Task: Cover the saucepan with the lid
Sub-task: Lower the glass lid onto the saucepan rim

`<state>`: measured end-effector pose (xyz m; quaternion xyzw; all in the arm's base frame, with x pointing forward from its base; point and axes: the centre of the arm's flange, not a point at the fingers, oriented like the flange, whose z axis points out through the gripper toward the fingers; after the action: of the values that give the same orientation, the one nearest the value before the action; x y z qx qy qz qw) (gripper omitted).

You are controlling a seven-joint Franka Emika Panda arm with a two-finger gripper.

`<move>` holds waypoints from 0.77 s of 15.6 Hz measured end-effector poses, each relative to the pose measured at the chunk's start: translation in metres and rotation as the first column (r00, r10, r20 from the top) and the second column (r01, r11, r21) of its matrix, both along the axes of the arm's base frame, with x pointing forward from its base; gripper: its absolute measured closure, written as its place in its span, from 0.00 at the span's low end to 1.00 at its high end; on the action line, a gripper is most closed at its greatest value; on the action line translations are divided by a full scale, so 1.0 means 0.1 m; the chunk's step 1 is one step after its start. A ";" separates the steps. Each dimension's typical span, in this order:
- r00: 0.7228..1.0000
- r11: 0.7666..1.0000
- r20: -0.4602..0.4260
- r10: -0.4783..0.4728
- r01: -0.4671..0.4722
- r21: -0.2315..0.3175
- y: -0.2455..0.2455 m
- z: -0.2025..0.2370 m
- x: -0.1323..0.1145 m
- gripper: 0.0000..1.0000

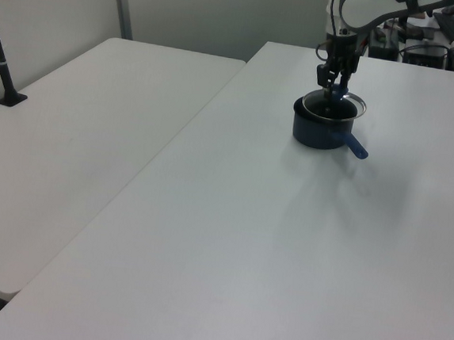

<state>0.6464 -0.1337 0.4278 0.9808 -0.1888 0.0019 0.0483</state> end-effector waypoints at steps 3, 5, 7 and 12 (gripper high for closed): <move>1.000 1.000 0.000 0.002 -0.002 0.000 0.00 0.00 0.00 0.39; 1.000 1.000 0.000 0.002 -0.002 0.000 0.00 0.00 0.01 0.39; 1.000 1.000 0.000 0.003 -0.003 0.000 0.00 0.00 0.01 0.39; 1.000 1.000 0.008 0.006 -0.006 -0.003 0.02 0.00 0.02 0.39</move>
<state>0.6488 -0.1318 0.4273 0.9813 -0.1860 0.0064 0.0488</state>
